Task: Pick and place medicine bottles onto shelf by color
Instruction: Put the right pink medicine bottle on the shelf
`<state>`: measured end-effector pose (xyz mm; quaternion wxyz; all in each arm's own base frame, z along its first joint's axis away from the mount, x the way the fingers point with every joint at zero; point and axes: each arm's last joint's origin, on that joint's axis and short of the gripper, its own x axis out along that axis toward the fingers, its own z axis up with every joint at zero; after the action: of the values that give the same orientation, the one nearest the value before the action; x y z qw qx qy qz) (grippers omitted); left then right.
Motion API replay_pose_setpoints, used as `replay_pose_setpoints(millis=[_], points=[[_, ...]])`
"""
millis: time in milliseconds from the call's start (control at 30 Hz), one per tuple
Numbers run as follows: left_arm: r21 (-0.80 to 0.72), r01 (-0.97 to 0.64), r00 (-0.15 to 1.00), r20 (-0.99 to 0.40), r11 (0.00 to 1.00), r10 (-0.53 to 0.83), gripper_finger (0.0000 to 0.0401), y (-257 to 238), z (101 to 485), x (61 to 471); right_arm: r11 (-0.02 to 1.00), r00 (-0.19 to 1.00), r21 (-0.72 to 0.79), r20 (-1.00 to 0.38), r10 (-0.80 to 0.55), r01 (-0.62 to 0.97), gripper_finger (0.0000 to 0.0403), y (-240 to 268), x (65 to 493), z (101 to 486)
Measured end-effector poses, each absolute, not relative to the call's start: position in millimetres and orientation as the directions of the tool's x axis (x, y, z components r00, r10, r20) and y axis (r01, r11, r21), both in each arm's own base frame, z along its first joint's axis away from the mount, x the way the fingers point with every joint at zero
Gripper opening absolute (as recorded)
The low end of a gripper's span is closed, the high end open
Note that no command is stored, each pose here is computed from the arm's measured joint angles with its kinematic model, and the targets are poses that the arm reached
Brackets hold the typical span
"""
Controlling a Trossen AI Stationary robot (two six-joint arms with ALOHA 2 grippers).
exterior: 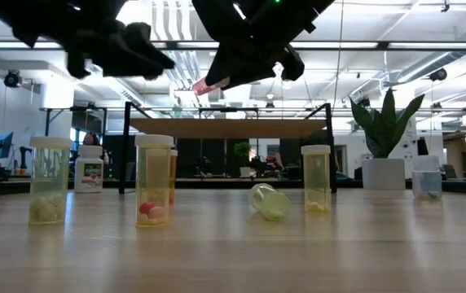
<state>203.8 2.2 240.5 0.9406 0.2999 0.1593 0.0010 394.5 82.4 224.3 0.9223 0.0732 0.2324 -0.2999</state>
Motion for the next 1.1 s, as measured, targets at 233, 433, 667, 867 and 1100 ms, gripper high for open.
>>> replay_pose_setpoints(millis=[233, 433, 667, 867, 1100], points=[[0.707, 0.115, 0.947, -0.290, 0.698, 0.138, 0.0203, -9, 239, 230, 0.809, 0.712, -0.003, -0.472, -0.519, 0.587, 0.0122, 82, 395, 224], [0.789, 0.114, 0.931, -0.297, 0.604, 0.211, 0.0203, -19, 229, 253, 0.809, 0.713, -0.003, -0.472, -0.519, 0.587, 0.0114, 82, 395, 224], [0.843, 0.117, 0.924, -0.287, 0.526, 0.255, 0.0203, -24, 215, 269, 0.810, 0.714, -0.001, -0.473, -0.517, 0.586, 0.0124, 83, 395, 224], [0.862, 0.119, 0.907, -0.296, 0.492, 0.299, 0.0203, -24, 208, 275, 0.814, 0.717, 0.003, -0.476, -0.509, 0.581, 0.0122, 83, 395, 225], [0.871, 0.067, 0.903, -0.261, 0.486, 0.343, 0.0190, -24, 209, 277, 0.817, 0.722, 0.010, -0.476, -0.503, 0.576, 0.0117, 83, 395, 225]])
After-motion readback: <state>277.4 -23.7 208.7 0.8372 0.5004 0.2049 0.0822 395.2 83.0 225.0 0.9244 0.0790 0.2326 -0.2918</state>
